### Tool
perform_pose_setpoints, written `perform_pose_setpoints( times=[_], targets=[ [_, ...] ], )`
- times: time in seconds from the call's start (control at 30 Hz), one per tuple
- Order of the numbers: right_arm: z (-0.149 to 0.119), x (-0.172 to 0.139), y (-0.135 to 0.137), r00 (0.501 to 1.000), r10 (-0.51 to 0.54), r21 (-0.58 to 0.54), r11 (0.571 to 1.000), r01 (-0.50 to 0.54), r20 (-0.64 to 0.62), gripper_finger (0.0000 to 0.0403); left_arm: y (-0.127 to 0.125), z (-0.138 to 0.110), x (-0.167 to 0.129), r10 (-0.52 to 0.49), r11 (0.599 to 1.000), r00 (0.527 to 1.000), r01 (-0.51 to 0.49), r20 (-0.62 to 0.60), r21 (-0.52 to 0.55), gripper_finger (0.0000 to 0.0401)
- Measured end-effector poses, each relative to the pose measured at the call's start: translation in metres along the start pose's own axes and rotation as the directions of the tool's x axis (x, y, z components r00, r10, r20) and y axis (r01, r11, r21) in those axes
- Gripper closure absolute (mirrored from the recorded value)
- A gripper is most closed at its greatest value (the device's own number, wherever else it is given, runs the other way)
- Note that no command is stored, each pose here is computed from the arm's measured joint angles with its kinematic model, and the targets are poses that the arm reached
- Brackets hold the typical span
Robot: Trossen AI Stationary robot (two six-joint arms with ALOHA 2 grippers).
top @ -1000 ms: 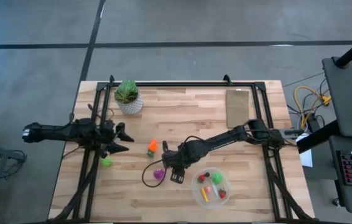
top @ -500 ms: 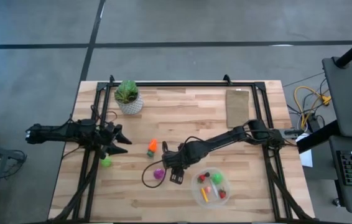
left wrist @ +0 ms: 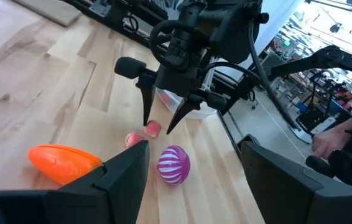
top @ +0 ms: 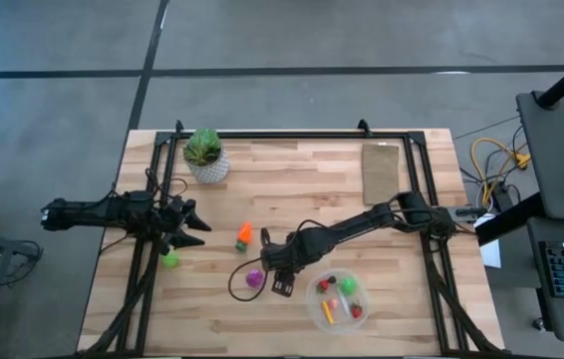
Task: Pick and placing Produce into tupperware
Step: Put the bottom peach into the transparent bin
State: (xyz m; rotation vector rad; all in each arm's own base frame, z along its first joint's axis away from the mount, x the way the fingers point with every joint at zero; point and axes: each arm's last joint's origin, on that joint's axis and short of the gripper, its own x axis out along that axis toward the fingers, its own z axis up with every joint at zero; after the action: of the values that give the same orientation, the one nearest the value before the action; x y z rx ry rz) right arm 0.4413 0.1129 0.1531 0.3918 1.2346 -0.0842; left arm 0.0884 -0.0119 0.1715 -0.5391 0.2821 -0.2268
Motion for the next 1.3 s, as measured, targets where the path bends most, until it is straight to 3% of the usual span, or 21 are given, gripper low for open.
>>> perform_pose_setpoints(
  times=[0.43,0.83,0.93,1.07,1.2,1.3],
  targets=[
    [-0.005,0.015,-0.002,0.999,0.023,0.016,1.000,-0.022,-0.042,0.0223,-0.001,0.001,0.000,-0.004,1.000,1.000,0.004,0.005,-0.017,0.0161],
    [0.000,0.006,0.002,0.998,-0.001,0.018,1.000,0.002,-0.065,0.0312,0.000,0.000,0.000,-0.002,1.000,1.000,0.002,0.000,-0.017,0.0161],
    [0.002,-0.010,0.007,0.997,0.012,0.028,1.000,-0.009,-0.072,0.0321,0.000,0.000,0.000,-0.002,1.000,1.000,0.002,0.000,-0.018,0.0161],
    [0.003,-0.057,0.018,0.999,-0.038,0.061,0.997,0.039,-0.024,0.0310,0.000,0.000,0.000,-0.002,1.000,1.000,0.002,0.001,-0.013,0.0161],
    [-0.014,-0.100,0.027,0.991,-0.126,0.122,0.984,0.130,-0.037,0.0294,0.000,0.000,0.000,-0.002,1.000,1.000,0.002,0.000,-0.008,0.0161],
    [-0.034,-0.111,0.039,0.988,-0.118,0.175,0.975,0.135,-0.101,0.0284,0.000,0.000,0.000,-0.002,1.000,1.000,0.002,0.000,-0.007,0.0161]
  ],
)
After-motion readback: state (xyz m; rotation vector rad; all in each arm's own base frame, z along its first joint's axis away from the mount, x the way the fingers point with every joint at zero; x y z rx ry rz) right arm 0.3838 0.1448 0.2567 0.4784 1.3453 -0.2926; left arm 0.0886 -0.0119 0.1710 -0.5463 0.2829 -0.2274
